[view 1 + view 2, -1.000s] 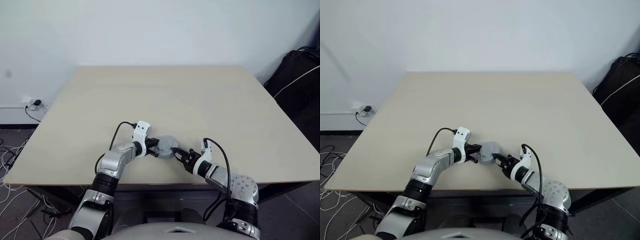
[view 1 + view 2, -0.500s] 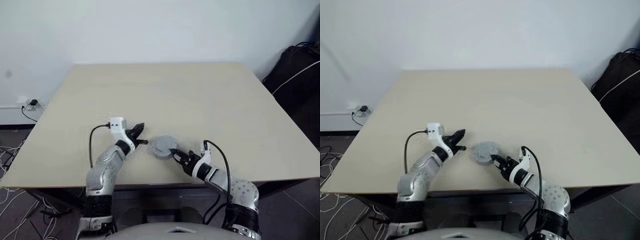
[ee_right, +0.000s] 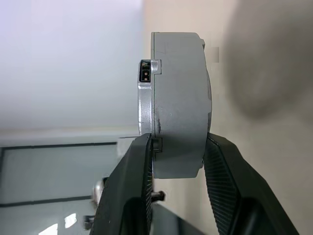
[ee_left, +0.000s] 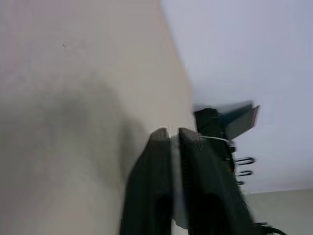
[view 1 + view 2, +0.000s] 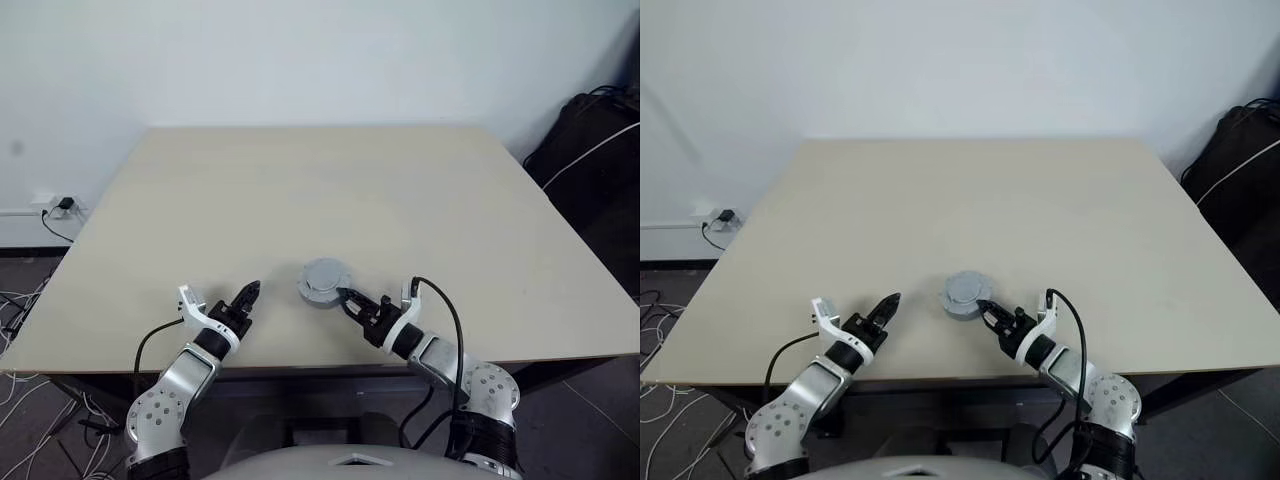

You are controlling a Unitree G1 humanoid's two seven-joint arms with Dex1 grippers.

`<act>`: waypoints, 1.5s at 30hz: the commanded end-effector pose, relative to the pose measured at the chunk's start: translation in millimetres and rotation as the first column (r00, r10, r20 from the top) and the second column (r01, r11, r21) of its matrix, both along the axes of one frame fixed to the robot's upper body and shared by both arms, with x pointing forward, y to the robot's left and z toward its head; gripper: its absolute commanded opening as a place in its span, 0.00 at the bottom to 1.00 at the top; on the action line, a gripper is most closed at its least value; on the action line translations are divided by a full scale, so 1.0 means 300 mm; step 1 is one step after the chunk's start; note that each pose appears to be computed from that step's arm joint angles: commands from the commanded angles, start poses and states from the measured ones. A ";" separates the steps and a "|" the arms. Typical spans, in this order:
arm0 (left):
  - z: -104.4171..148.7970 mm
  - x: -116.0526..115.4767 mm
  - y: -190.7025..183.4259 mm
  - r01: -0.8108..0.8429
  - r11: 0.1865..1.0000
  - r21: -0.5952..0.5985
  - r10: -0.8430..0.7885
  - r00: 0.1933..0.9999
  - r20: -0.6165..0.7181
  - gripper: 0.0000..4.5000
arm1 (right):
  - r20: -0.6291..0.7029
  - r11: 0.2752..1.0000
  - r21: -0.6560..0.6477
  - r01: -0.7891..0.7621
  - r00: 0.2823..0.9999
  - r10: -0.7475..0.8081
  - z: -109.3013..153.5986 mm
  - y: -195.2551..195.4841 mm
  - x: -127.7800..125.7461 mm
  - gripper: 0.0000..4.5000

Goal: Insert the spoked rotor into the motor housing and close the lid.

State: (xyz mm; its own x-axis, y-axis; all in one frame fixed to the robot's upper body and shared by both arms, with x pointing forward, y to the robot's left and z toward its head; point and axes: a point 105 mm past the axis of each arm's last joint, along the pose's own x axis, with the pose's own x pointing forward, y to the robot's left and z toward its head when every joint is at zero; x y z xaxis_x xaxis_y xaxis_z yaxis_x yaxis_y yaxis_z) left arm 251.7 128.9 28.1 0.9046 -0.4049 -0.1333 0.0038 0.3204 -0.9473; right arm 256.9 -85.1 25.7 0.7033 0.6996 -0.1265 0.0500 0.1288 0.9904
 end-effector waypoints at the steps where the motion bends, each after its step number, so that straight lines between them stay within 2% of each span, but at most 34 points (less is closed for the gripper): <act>1: 0.075 -0.015 -0.137 0.022 0.965 -0.260 -0.007 0.998 0.059 0.35 | 0.171 0.990 0.131 -0.043 0.985 0.020 0.162 0.069 0.033 0.27; 10: 0.102 -0.022 -0.208 0.092 0.925 -0.369 -0.067 0.995 0.079 1.00 | 0.193 0.993 0.097 -0.070 0.980 0.051 0.190 0.075 0.044 0.27; 17: 0.115 -0.029 -0.245 0.142 0.894 -0.425 -0.113 0.989 0.093 1.00 | 0.206 0.989 0.086 -0.120 0.973 0.100 0.207 0.088 0.025 0.27; 32: 0.124 -0.027 -0.264 0.157 0.879 -0.451 -0.118 0.986 0.114 1.00 | 0.182 0.968 0.069 -0.243 0.957 0.227 0.218 0.114 -0.057 0.27; 35: 0.125 -0.025 -0.262 0.150 0.877 -0.456 -0.108 0.987 0.117 0.87 | 0.179 0.971 0.047 -0.234 0.958 0.222 0.215 0.107 -0.052 0.27; 40: 0.126 -0.023 -0.261 0.148 0.878 -0.456 -0.104 0.987 0.119 0.50 | 0.178 0.977 -0.017 -0.213 0.961 0.212 0.202 0.097 -0.042 0.27; 41: 0.126 -0.023 -0.260 0.147 0.878 -0.456 -0.104 0.987 0.119 0.46 | 0.181 0.977 -0.029 -0.209 0.961 0.211 0.200 0.095 -0.040 0.27; 45: 0.125 -0.020 -0.252 0.136 0.883 -0.450 -0.092 0.989 0.117 0.46 | 0.204 0.969 -0.221 -0.114 0.966 0.160 0.163 0.060 -0.005 0.27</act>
State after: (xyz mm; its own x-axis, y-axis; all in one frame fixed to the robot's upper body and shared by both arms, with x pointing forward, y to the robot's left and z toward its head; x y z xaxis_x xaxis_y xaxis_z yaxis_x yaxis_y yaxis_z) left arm 242.0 63.4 50.4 0.8423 -0.5291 0.1033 0.0676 -0.0864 -0.9940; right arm 243.8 -54.5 67.2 0.5586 0.8226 -0.1067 -0.1388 0.2195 0.9657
